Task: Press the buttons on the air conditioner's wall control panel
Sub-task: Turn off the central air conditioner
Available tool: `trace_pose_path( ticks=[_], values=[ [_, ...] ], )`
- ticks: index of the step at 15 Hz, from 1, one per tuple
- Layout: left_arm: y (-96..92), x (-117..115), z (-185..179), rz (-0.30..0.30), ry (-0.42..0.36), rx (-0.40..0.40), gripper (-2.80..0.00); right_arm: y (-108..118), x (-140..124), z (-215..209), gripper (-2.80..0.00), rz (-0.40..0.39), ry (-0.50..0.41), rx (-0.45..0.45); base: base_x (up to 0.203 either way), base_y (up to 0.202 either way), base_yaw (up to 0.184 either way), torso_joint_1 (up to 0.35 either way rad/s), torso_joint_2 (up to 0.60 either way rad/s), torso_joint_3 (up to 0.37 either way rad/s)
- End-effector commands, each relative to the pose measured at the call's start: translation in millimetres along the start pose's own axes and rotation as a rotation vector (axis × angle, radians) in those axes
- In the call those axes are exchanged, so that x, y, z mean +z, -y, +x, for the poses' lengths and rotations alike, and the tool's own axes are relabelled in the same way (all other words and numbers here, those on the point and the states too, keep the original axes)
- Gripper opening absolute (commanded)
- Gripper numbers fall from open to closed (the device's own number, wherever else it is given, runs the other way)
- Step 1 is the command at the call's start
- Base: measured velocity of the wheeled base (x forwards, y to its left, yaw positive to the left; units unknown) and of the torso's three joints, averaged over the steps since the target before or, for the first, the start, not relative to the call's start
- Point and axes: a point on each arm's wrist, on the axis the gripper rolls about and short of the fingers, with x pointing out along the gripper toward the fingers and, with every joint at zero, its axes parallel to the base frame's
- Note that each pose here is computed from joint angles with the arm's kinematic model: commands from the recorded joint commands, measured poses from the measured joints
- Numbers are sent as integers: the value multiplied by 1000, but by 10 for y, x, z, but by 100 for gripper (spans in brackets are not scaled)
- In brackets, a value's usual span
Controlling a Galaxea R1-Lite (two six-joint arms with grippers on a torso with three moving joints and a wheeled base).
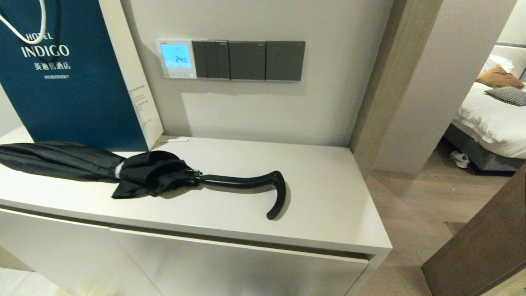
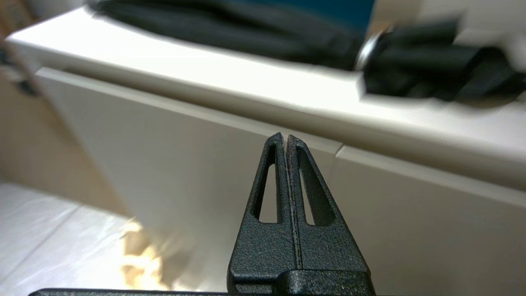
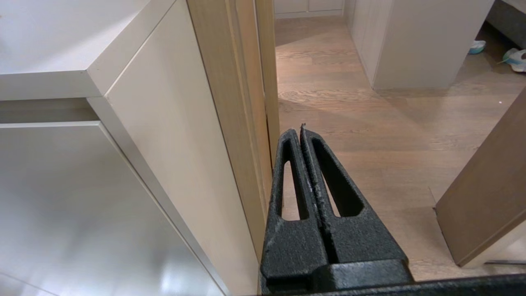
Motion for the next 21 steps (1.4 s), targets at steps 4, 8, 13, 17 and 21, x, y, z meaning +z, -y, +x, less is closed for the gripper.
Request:
trace_pose_path(
  ticks=[4,8,13,17,21],
  values=[
    [-22,-350,-89,13,-6,50,-280,0,-4,2,-280,0,-3,0,0,0,0,0,0,0],
    [-18,-433,-75,21,-28,43,-280,0,-4,2,-280,0,-3,0,0,0,0,0,0,0],
    [-17,-666,-217,48,68,-129,-280,0,-4,2,-280,0,-3,0,0,0,0,0,0,0],
    [10,-735,-208,51,41,-236,-280,0,-4,2,-280,0,-3,0,0,0,0,0,0,0],
    [16,-759,-191,40,58,-247,-280,0,-4,2,-280,0,-3,0,0,0,0,0,0,0]
  ],
)
